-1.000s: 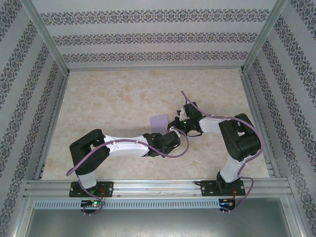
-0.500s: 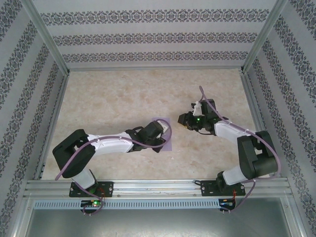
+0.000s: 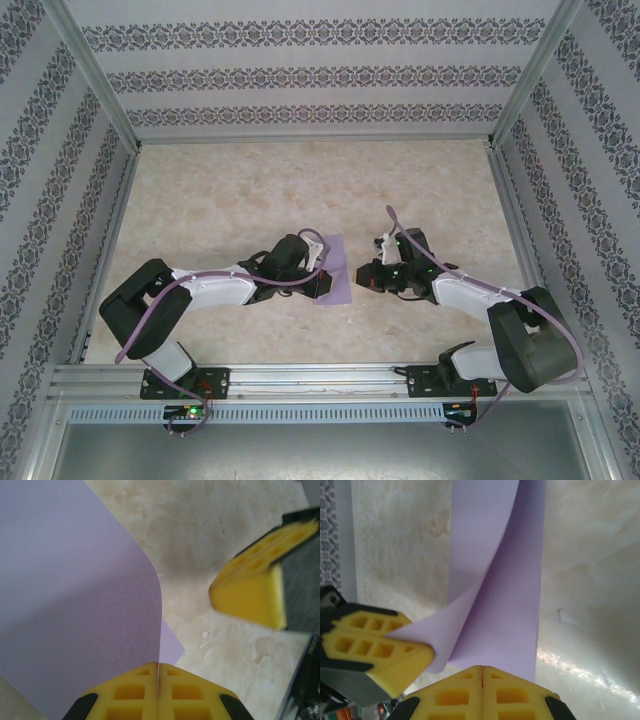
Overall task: Fold a paper plane with a square sheet of paper (fold left side to right side)
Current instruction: Fold the triangle a second time at the center of the table.
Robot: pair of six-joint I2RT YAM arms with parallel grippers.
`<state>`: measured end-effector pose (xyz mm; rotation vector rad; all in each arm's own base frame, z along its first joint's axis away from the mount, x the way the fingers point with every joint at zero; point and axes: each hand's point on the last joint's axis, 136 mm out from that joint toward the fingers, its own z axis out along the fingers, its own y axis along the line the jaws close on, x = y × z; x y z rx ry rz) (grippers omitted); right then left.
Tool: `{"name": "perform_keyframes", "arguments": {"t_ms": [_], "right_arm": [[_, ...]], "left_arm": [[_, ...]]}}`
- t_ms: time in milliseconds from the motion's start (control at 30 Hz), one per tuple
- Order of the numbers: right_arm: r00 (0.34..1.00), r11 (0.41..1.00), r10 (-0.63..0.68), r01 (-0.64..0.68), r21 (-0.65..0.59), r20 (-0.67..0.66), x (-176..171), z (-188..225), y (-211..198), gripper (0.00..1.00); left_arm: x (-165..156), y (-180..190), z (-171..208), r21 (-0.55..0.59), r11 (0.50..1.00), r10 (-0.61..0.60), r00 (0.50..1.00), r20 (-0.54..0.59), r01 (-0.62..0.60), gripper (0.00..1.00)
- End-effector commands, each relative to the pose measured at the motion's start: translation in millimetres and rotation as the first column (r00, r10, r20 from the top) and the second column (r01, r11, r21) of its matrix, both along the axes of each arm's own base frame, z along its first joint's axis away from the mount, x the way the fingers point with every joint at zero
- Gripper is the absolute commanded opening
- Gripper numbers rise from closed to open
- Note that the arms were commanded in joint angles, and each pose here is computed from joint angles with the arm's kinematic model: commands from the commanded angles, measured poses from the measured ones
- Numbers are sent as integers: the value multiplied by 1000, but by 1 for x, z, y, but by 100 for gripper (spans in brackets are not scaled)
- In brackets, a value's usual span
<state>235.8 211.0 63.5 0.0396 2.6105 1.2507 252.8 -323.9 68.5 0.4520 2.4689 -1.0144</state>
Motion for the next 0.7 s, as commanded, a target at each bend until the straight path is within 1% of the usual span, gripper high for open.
{"name": "perform_keyframes", "arguments": {"t_ms": [0,200,400,667], "right_arm": [[1000,1000,1,-1,-3,31,-2,-5,4,0],[999,1000,30,-30,1,21,-9,-14,18,0],[999,999,44,-44,-23,16,-9,-20,27,0],[999,996,33,-36,-81,-37,-12,-41,24,0]], "left_arm": [[4,-1,7,-70,997,21,1000,-15,-22,0],[4,1,2,-69,997,25,999,-32,-27,0],[6,3,-4,-61,997,37,998,-47,-40,0],[7,6,-10,-44,998,51,997,-62,-54,0]]}}
